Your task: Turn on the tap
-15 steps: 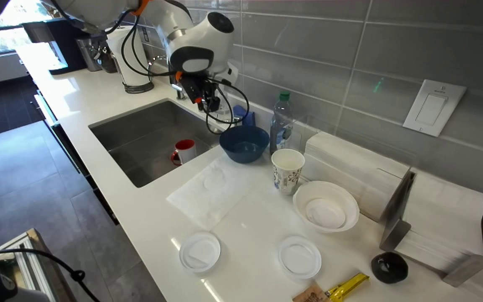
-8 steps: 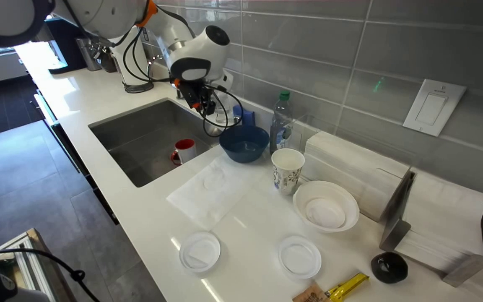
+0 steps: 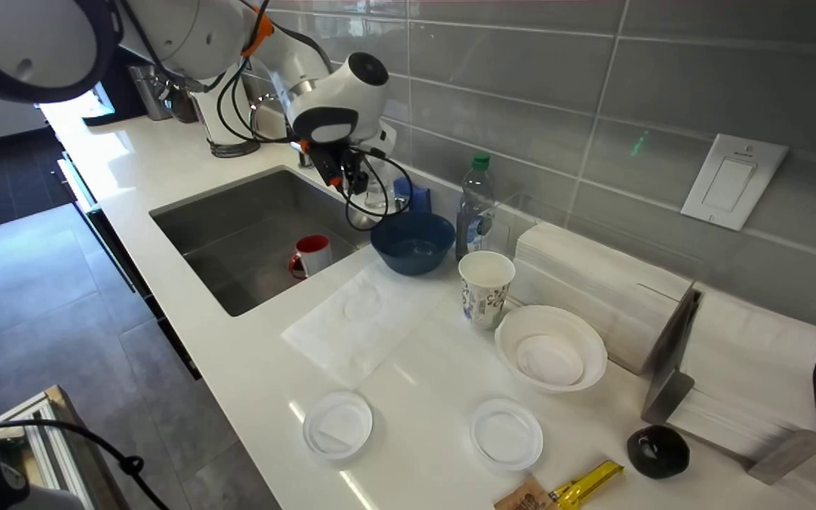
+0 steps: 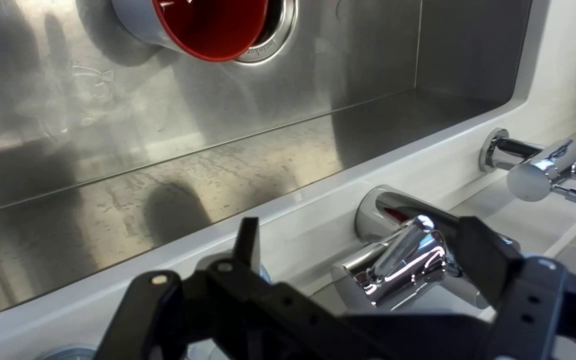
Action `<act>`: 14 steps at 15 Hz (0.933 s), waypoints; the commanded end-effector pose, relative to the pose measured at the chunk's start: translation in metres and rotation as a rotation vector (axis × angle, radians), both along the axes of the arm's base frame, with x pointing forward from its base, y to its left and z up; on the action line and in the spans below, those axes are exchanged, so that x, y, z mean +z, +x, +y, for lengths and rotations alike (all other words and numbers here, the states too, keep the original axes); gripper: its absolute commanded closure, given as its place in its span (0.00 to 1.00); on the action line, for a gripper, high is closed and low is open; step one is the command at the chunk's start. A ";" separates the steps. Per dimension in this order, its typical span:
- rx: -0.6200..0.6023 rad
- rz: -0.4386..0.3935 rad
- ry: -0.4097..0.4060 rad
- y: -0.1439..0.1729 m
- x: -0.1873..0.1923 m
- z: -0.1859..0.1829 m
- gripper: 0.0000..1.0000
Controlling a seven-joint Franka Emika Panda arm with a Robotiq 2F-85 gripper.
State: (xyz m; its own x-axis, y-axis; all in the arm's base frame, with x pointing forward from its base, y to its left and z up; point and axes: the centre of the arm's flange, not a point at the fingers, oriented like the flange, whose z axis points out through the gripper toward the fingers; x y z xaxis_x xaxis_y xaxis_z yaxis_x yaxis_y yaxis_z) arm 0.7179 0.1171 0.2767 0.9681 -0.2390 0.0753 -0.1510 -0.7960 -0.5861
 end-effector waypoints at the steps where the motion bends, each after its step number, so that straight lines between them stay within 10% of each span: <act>1: -0.024 -0.016 0.031 0.014 -0.009 0.005 0.00; 14: -0.013 0.001 0.043 0.019 -0.019 0.007 0.00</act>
